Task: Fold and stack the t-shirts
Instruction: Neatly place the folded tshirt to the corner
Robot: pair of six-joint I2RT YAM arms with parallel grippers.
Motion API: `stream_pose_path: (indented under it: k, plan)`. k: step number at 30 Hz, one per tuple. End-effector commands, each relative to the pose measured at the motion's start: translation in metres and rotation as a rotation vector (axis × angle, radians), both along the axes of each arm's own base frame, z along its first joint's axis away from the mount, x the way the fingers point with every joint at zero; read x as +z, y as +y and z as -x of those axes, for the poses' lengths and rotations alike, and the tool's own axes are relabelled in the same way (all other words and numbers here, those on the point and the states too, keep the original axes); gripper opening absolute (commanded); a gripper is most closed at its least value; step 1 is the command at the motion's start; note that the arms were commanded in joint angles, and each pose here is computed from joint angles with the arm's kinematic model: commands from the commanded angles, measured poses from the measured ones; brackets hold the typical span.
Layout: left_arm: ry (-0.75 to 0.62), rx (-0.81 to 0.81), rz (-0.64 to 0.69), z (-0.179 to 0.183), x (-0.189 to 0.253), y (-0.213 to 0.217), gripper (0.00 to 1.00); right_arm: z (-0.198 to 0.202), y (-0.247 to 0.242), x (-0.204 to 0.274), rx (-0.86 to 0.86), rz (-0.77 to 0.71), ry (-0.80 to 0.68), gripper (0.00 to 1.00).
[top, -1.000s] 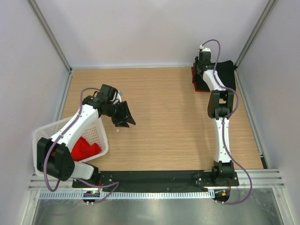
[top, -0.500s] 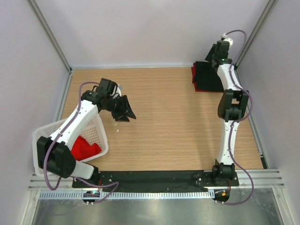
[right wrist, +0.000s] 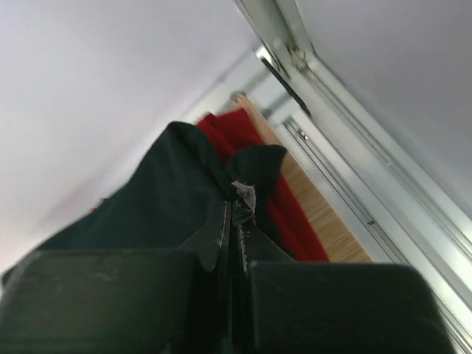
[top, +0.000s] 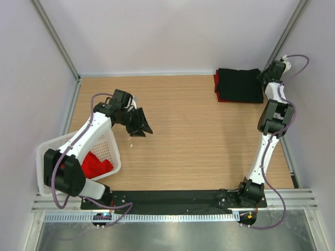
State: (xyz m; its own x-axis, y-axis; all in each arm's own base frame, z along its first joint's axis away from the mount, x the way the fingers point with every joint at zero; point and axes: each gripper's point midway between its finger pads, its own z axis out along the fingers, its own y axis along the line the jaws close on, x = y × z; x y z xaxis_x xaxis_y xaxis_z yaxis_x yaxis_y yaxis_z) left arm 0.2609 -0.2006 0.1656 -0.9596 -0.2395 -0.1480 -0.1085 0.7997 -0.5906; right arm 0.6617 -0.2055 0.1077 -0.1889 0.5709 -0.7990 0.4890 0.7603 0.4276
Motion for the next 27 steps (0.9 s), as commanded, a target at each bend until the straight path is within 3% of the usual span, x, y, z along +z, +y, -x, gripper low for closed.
stream_pose_path:
  k: [1,7,20,23,27]
  plan:
    - [-0.02,0.008,0.021,-0.008,0.001,-0.003,0.44,-0.021,0.013,0.018,0.05,0.01,-0.082,0.01]
    - [-0.003,0.009,0.014,-0.013,-0.001,-0.005,0.44,-0.015,-0.011,-0.022,-0.034,0.011,-0.002,0.01]
    - [0.006,0.002,0.023,-0.021,0.007,-0.01,0.44,0.013,-0.026,-0.034,-0.22,0.0,0.154,0.01]
    - [-0.008,0.0,0.019,-0.021,0.014,-0.008,0.44,0.002,-0.017,-0.02,-0.149,0.007,0.121,0.07]
    - [-0.038,-0.001,-0.006,-0.016,0.029,-0.002,0.45,-0.001,-0.001,0.043,-0.137,0.069,0.072,0.17]
